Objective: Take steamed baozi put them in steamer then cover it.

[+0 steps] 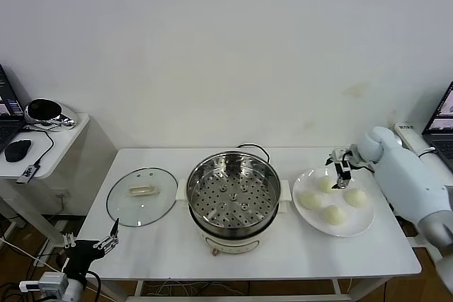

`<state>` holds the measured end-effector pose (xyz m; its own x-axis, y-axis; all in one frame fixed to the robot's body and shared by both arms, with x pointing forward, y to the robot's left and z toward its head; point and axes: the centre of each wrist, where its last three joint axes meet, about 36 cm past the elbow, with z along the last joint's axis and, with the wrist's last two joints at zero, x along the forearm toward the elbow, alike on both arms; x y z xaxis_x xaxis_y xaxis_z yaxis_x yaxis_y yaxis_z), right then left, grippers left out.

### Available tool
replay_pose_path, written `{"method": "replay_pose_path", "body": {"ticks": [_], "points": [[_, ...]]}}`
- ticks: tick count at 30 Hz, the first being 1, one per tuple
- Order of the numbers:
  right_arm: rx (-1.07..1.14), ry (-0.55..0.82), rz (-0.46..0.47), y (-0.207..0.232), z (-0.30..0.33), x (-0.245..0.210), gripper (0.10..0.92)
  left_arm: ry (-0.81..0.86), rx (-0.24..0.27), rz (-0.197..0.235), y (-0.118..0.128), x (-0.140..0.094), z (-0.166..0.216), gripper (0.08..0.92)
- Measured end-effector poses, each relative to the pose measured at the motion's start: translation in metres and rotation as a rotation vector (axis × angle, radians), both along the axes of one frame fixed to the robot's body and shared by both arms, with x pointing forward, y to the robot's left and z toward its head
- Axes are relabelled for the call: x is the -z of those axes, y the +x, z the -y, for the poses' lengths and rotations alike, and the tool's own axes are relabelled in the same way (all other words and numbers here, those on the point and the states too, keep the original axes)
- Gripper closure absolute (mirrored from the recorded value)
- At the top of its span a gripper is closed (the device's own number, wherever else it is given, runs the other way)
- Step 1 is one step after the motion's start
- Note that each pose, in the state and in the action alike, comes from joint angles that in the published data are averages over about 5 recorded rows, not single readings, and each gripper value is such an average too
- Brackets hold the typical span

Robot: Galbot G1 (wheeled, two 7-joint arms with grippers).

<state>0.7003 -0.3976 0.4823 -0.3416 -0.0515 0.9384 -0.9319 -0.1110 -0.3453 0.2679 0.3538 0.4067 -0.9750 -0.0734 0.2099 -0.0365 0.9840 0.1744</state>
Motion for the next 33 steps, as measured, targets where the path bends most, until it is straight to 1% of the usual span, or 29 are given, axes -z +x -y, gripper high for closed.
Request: {"method": "replay_pose_path", "body": {"ticks": [11,27,29,33], "points": [[0.002,-0.037,-0.027,0.01,-0.005,0.017,0.2,0.006,0.001,-0.007,0.0,0.002,-0.003,0.177],[0.058,-0.026,-0.053,0.014,0.006,0.032,0.205,0.013,0.007,-0.016,0.001,0.004,-0.004,0.177],[0.064,-0.019,-0.051,0.014,0.007,0.033,0.231,0.013,0.007,-0.016,0.002,0.004,-0.004,0.177],[0.075,-0.01,-0.049,0.014,0.009,0.034,0.338,0.014,0.008,-0.017,0.002,0.004,-0.005,0.177]]}}
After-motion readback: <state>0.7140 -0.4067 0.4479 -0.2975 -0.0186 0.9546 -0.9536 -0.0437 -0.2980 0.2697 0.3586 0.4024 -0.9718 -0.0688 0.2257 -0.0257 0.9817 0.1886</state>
